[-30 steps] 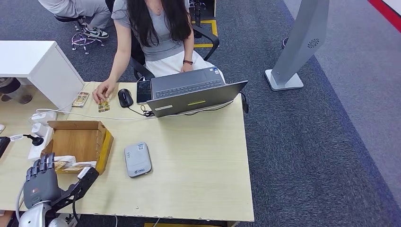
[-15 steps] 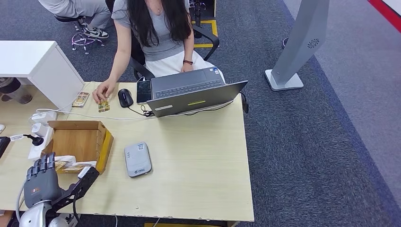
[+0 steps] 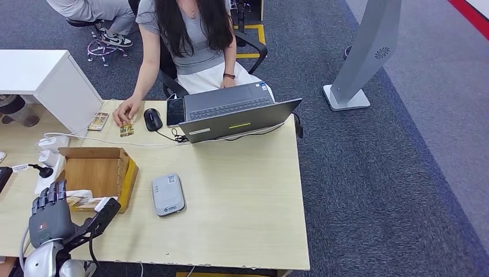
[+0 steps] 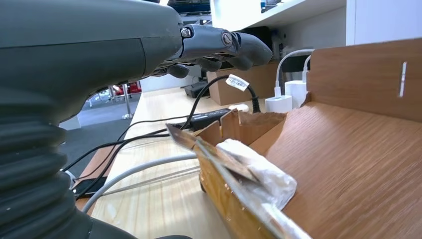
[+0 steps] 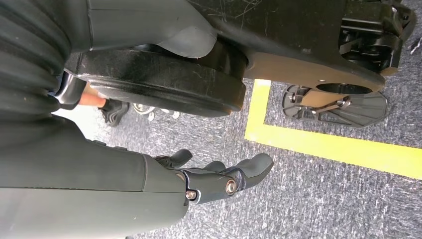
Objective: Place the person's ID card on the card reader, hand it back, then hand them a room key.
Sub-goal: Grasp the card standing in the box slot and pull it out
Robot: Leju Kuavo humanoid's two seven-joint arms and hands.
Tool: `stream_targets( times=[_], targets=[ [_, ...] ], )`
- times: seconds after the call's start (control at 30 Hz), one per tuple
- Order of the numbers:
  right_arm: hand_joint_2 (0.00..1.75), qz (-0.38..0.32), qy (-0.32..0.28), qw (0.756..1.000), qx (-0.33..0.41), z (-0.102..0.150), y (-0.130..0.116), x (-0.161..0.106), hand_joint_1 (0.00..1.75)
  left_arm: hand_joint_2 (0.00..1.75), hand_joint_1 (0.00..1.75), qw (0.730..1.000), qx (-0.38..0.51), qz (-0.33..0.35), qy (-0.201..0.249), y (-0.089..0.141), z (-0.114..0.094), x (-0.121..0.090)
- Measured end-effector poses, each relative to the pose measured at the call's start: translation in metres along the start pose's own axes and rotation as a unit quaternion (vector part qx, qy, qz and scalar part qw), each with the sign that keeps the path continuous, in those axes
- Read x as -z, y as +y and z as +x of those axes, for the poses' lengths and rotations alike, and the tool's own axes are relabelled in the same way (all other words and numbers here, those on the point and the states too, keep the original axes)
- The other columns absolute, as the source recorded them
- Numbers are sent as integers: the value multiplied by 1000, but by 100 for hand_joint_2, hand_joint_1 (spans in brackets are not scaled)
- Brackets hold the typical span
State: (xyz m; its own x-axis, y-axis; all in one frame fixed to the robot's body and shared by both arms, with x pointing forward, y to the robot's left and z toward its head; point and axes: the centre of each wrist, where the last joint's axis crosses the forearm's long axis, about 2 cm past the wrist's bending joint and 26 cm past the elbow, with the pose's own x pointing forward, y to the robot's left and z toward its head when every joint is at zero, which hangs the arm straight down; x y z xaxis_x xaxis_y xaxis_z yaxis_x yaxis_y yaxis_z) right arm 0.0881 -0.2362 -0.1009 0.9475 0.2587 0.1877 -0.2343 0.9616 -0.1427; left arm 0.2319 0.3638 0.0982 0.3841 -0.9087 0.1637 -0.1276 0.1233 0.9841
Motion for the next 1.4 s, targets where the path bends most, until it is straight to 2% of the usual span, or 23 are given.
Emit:
stream_targets(
  times=[0.37, 0.67, 1.4],
  targets=[
    [175, 0, 0, 1000, 0, 0, 0, 0, 0, 175, 0, 1000, -5, 5, -3, 3, 4, 5],
    [175, -1, 3, 1000, 11, 0, 0, 0, 0, 175, 0, 1000, -10, -11, -25, 8, 25, 5],
    [175, -1, 4, 1000, 16, 0, 0, 0, 0, 175, 0, 999, -13, -11, -33, 9, 28, 3]
  ],
)
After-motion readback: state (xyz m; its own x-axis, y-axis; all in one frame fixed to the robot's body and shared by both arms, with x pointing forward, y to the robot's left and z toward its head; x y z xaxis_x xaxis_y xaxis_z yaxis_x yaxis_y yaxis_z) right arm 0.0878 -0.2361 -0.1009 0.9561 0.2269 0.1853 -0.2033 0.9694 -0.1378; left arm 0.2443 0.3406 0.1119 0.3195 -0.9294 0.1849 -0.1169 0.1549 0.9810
